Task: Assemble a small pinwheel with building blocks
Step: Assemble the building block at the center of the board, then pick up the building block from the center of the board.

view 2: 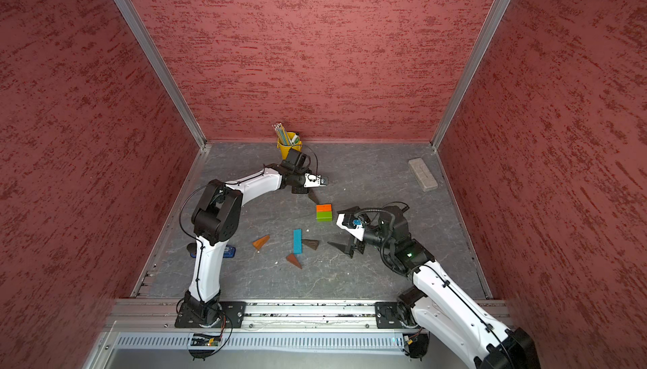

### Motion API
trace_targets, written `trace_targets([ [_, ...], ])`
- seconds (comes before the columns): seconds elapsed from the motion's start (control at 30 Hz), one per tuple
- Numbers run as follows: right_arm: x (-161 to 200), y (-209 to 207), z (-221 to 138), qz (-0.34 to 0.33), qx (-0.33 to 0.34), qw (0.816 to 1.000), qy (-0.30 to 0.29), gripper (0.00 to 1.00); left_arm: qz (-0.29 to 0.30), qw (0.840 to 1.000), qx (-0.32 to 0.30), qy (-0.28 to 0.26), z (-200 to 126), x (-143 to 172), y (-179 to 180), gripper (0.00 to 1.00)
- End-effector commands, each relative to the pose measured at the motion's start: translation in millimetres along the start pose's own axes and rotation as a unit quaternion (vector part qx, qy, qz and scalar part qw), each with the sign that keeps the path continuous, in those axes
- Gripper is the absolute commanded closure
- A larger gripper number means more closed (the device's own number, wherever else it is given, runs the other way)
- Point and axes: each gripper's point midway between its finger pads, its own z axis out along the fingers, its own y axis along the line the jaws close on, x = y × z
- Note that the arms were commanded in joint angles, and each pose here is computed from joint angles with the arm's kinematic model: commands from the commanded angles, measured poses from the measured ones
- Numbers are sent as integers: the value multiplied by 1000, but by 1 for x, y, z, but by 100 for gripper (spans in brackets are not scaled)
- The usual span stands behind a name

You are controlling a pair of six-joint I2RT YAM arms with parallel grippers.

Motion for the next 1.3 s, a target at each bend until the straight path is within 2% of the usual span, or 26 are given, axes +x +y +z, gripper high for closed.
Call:
trace_targets([
  [0.0,-4,2,0,-8,-6,1000,-11,3,-3,1000,-12,-23,-11,-15,10,49],
  [0.17,-3,2,1,-8,-7,1000,-11,3,-2,999,-27,-17,-11,-14,17,49],
  [0.27,-3,-1,0,-10,2,1000,-9,3,-41,993,-108,-6,-21,-11,58,49],
  [0.33,-2,-7,-1,-12,20,1000,-5,3,-86,979,-183,1,-46,-2,99,49],
  [0.4,-1,-12,-2,-16,39,999,1,2,-130,957,-260,2,-83,7,133,47],
  [0.5,-5,-18,-4,-19,53,998,6,1,-202,927,-314,12,-147,24,145,43],
  [0.53,-8,-23,-4,-11,63,998,6,1,-221,923,-313,24,-161,30,137,38],
  [0.57,-9,-26,-4,-7,69,998,6,1,-232,926,-297,39,-174,36,119,8],
  [0.6,-11,-29,-4,-3,75,997,6,1,-233,931,-278,51,-183,41,97,0],
  [0.7,-13,-28,2,6,59,998,2,1,-240,931,-268,68,-213,54,41,0],
  [0.8,-8,-22,11,29,36,999,-1,1,-284,924,-249,59,-245,60,-8,0],
  [0.83,-6,-17,14,33,25,999,-1,1,-298,924,-235,46,-254,58,-22,0],
  [0.93,1,-4,25,47,8,999,3,4,-313,939,-138,19,-270,48,-80,0],
  [1.0,6,-8,28,62,38,997,4,6,-306,948,-76,42,-279,50,-119,2],
  [1.07,13,-15,27,83,65,994,5,10,-298,950,-26,92,-282,60,-154,11],
  [1.13,18,-22,26,95,91,991,6,13,-286,947,24,145,-281,73,-186,23],
  [1.2,20,-28,23,97,115,989,1,10,-273,941,66,190,-275,85,-215,31],
  [1.27,18,-27,22,94,116,989,-8,8,-250,941,77,214,-264,92,-230,36],
])
